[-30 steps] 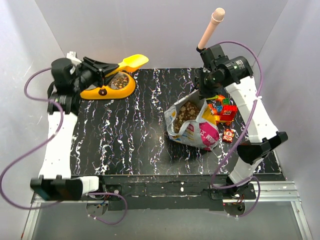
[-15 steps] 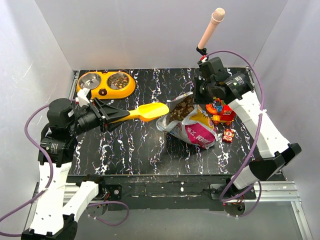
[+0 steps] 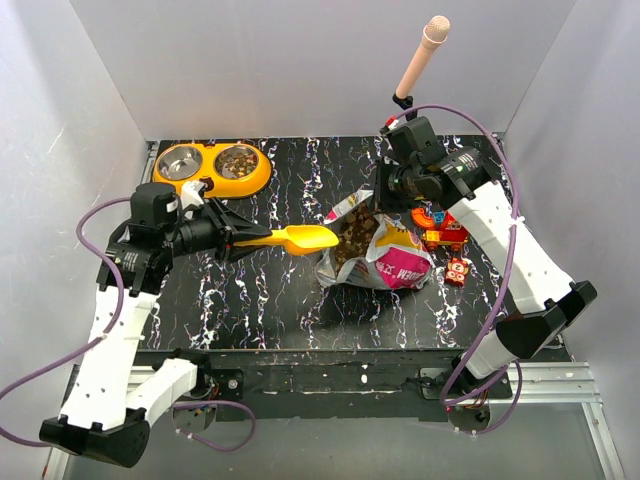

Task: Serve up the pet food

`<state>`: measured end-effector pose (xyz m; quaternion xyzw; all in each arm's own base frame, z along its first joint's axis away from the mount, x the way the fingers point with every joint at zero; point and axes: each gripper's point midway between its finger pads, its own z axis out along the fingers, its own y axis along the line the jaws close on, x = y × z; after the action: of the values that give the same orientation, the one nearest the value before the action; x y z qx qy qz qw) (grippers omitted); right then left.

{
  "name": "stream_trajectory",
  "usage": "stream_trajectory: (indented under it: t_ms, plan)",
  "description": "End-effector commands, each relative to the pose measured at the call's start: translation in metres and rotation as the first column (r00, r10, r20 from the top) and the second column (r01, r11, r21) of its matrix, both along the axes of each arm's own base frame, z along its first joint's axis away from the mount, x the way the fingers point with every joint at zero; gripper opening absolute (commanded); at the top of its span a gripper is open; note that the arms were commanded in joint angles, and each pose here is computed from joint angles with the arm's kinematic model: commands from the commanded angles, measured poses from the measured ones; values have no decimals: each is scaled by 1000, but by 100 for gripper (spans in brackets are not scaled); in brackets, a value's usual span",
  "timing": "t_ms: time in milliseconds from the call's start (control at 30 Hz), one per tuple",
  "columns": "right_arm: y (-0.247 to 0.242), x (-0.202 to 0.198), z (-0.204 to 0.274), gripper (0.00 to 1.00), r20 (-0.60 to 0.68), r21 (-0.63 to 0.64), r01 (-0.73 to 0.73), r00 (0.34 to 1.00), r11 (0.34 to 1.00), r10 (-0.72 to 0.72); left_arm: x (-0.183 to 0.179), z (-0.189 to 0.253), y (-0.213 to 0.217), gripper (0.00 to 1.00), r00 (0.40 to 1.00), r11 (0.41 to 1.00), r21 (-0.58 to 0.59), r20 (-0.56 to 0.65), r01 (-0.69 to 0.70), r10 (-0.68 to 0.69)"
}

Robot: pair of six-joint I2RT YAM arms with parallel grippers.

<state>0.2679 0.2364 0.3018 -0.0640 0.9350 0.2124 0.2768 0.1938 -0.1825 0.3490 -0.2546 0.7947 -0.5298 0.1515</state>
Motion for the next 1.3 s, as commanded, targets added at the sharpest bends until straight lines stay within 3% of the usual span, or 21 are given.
stream_trajectory:
  t_ms: [0, 167, 333, 400, 567, 800, 867, 967, 1133, 1267]
  plan:
    - [39, 4, 83, 1, 194, 263, -92, 980, 960, 41, -5, 1, -16, 0, 999, 999, 3, 17, 33, -33]
    - [41, 3, 82, 1, 179, 271, -61, 984, 961, 12, -2, -23, -42, 0, 1000, 993, 113, -17, -17, 19]
    - [39, -8, 94, 1, 175, 320, -49, 985, 946, -8, 10, -46, -93, 0, 992, 951, 286, 74, -118, 100]
    - [38, -13, 99, 1, 172, 335, -49, 985, 941, -10, 17, -48, -105, 0, 982, 925, 336, 123, -175, 142]
    - [37, -25, 103, 1, 172, 339, -61, 985, 939, 2, 11, -68, -99, 0, 962, 826, 502, 52, -257, 267]
    - [43, -36, 96, 1, 144, 367, -76, 989, 927, 24, 26, -99, -125, 0, 921, 795, 517, -32, -317, 388]
    - [44, -38, 103, 1, 173, 358, -114, 983, 927, 54, 39, -105, -138, 0, 924, 797, 505, 1, -331, 383]
    - [28, -35, 94, 1, 164, 281, -61, 986, 958, 15, 62, -112, -140, 0, 909, 785, 472, 98, -402, 406]
    - [43, -56, 92, 1, 157, 359, -182, 979, 916, 133, 74, -145, -150, 0, 920, 869, 302, 109, -392, 377]
    - [37, -56, 84, 1, 158, 316, -182, 978, 931, 138, 72, -129, -156, 0, 923, 929, 109, 206, -353, 326]
